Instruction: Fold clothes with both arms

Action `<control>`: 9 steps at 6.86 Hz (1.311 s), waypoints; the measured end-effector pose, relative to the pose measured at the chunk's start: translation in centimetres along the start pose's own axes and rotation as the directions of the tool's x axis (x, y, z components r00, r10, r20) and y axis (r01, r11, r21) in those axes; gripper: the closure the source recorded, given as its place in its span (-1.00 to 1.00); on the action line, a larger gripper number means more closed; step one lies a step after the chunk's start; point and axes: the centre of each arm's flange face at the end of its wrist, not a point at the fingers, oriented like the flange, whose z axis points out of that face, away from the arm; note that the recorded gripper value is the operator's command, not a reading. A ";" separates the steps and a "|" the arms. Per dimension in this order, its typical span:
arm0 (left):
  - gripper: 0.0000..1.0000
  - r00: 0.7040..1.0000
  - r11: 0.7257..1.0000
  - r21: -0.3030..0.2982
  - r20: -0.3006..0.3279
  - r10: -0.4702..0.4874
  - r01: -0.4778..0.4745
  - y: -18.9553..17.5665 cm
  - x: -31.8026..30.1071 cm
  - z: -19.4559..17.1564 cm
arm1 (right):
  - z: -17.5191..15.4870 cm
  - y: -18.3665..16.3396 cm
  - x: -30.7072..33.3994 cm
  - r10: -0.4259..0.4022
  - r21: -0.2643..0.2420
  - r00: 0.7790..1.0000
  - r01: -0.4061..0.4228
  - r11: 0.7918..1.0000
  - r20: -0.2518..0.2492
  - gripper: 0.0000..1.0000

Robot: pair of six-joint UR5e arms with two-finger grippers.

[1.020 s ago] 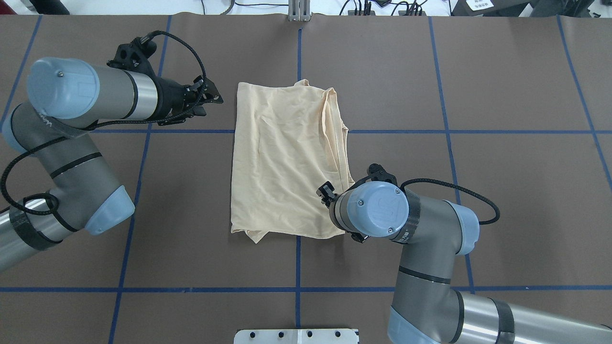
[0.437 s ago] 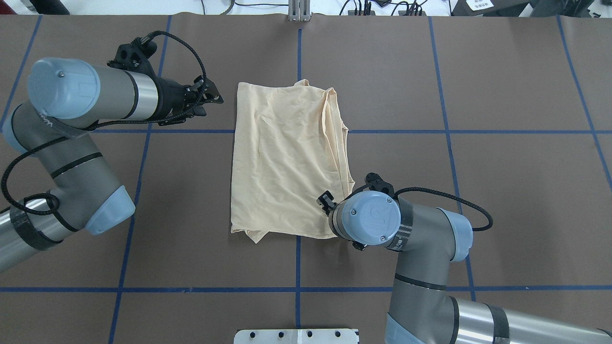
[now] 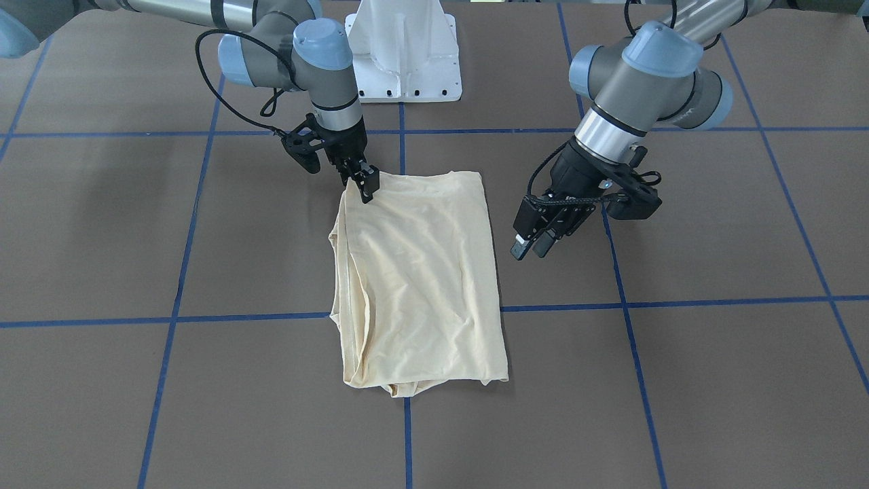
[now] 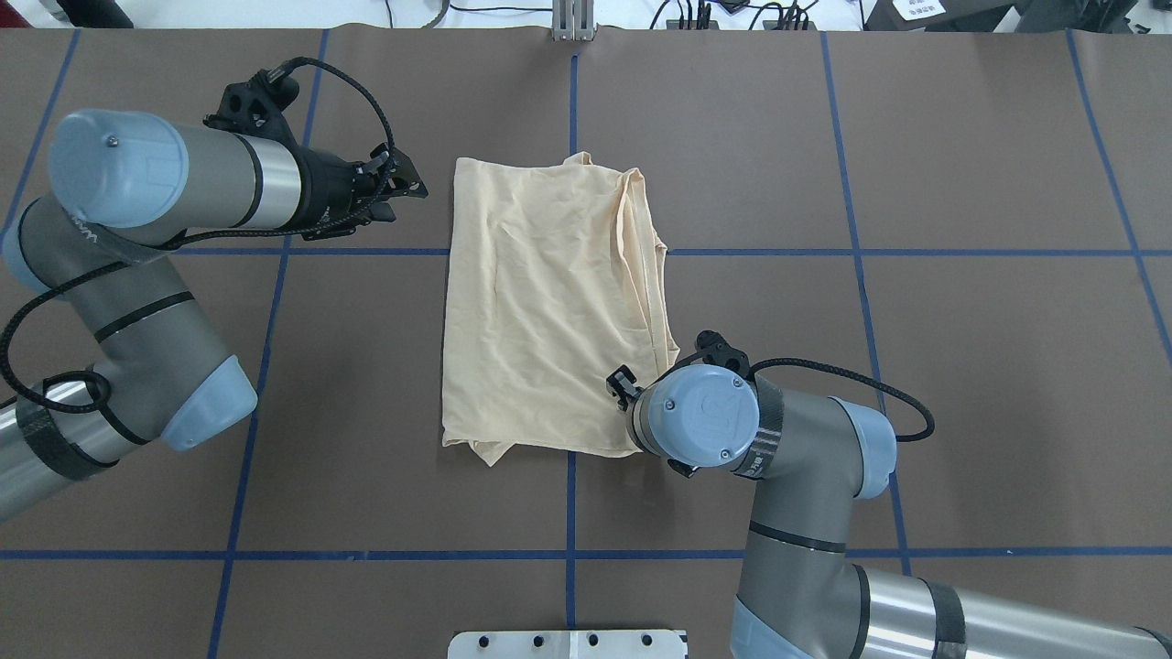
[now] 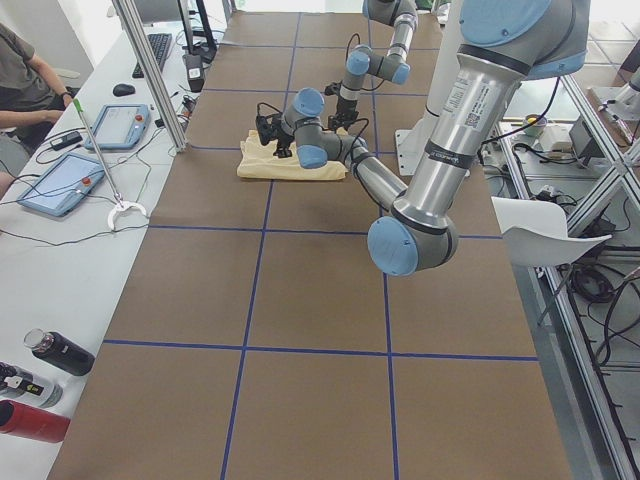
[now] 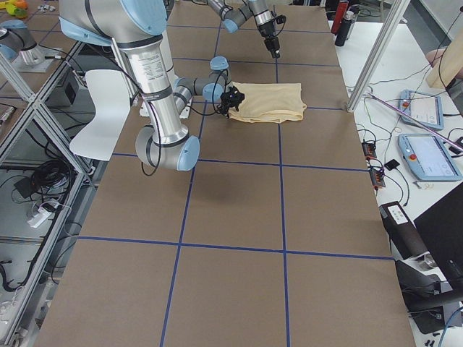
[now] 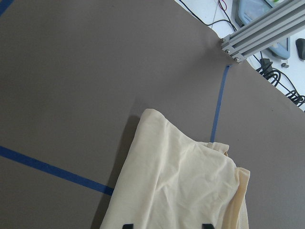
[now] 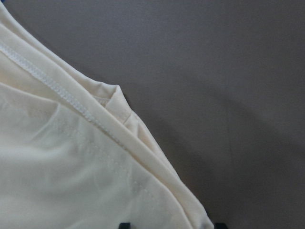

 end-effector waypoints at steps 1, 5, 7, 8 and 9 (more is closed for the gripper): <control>-0.14 1.000 1.000 0.001 -0.001 0.000 0.000 0.0 0.0 0.0 | 0.0 0.0 0.0 0.000 0.000 1.000 0.000 1.000 0.000 1.00; -0.14 1.000 1.000 0.002 0.004 -0.004 0.004 0.0 -0.2 0.3 | -1.0 -0.7 -0.8 -0.002 -0.006 1.000 0.003 1.000 0.016 1.00; -0.14 1.000 1.000 0.000 0.001 -0.013 0.013 0.2 -0.1 0.3 | -2.9 -1.2 -1.1 0.007 -0.018 1.000 -0.006 1.000 0.026 1.00; -0.14 1.000 1.000 -0.003 -0.002 -0.025 0.025 0.4 0.0 0.2 | -3.5 -1.4 -1.0 0.010 -0.020 1.000 -0.009 1.000 0.025 1.00; -0.14 0.999 0.999 -0.010 -0.005 -0.045 0.045 1.0 0.2 0.3 | -4.2 -1.5 -0.9 0.013 -0.018 1.000 -0.012 1.000 0.022 1.00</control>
